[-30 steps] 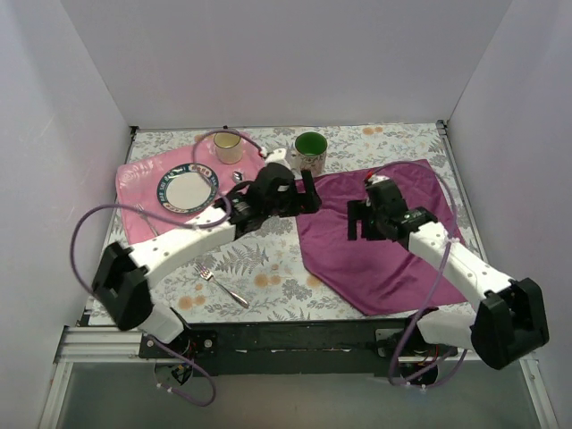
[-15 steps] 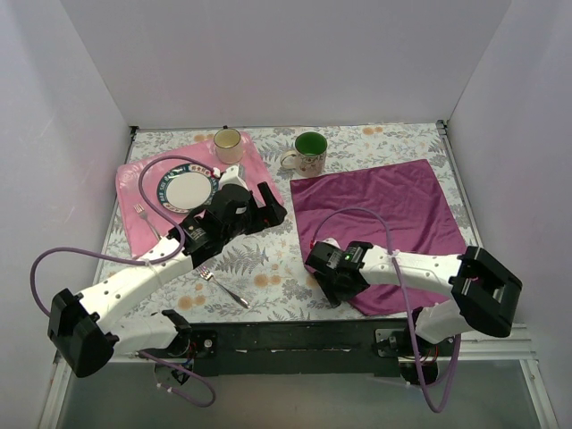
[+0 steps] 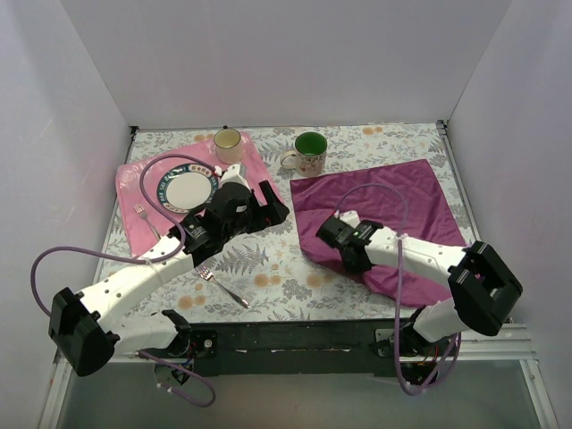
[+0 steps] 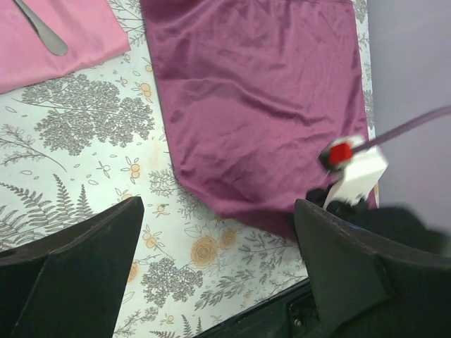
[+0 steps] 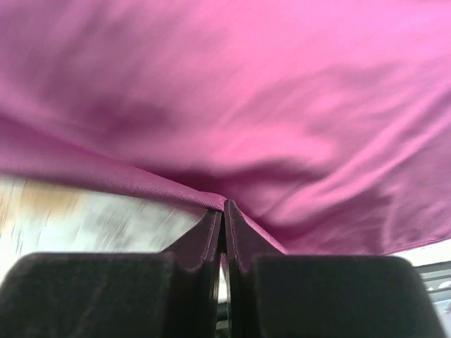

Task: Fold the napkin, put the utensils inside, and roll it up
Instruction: Flatten the napkin out

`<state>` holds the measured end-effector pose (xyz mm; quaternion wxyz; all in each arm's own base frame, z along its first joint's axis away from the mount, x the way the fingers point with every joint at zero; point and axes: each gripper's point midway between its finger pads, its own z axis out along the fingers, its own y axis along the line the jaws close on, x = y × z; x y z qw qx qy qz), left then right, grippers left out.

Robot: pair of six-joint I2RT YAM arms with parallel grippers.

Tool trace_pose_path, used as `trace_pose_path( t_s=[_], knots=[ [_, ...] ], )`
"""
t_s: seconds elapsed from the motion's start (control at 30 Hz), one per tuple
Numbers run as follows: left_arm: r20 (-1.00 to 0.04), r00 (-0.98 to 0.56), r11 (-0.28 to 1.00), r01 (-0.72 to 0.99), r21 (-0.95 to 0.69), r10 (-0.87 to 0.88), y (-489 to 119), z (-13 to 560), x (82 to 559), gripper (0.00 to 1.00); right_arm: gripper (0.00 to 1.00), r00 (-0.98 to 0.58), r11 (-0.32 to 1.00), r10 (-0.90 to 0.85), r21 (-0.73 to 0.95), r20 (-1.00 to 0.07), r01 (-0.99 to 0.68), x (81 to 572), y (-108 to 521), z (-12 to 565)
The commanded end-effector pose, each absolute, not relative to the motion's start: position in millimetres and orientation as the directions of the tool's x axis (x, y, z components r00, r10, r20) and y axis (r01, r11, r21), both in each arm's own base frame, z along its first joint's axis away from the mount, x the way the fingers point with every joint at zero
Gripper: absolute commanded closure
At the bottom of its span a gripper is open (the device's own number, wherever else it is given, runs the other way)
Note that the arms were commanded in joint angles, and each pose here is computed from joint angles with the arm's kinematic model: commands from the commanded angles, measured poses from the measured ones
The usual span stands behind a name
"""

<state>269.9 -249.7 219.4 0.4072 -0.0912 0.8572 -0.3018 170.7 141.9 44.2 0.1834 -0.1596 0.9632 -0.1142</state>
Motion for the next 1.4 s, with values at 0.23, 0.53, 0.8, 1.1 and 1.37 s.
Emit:
trace_pose_path(
  t_s=[0.23,0.53,0.8,1.1,1.37],
  knots=[
    [-0.607,-0.694,0.760,0.132,-0.636,-0.388,-271.4,223.3,270.5,0.13,0.24,-0.847,0.954,-0.243,-0.273,-0.472,-0.122,259.8,118.8,103.0],
    [-0.596,-0.708,0.748,0.146,-0.648,-0.379,-278.8,219.1,270.9,0.13,0.49,-0.870,0.973,-0.199,0.018,-0.451,-0.232,212.3,163.7,61.7],
    [-0.600,-0.709,0.750,0.154,-0.643,-0.369,-279.2,218.3,270.4,0.13,0.36,-0.849,0.954,-0.295,-0.079,-0.439,-0.290,237.9,180.7,52.2],
    [-0.602,-0.707,0.747,0.158,-0.645,-0.370,-276.3,216.7,267.0,0.12,0.47,-0.836,0.945,-0.326,-0.145,-0.441,-0.293,248.4,177.0,50.9],
    [-0.591,-0.723,0.746,0.161,-0.646,-0.356,-281.1,208.9,266.9,0.10,0.61,-0.830,0.940,-0.340,-0.185,-0.442,-0.286,254.1,172.4,53.6]
  ],
)
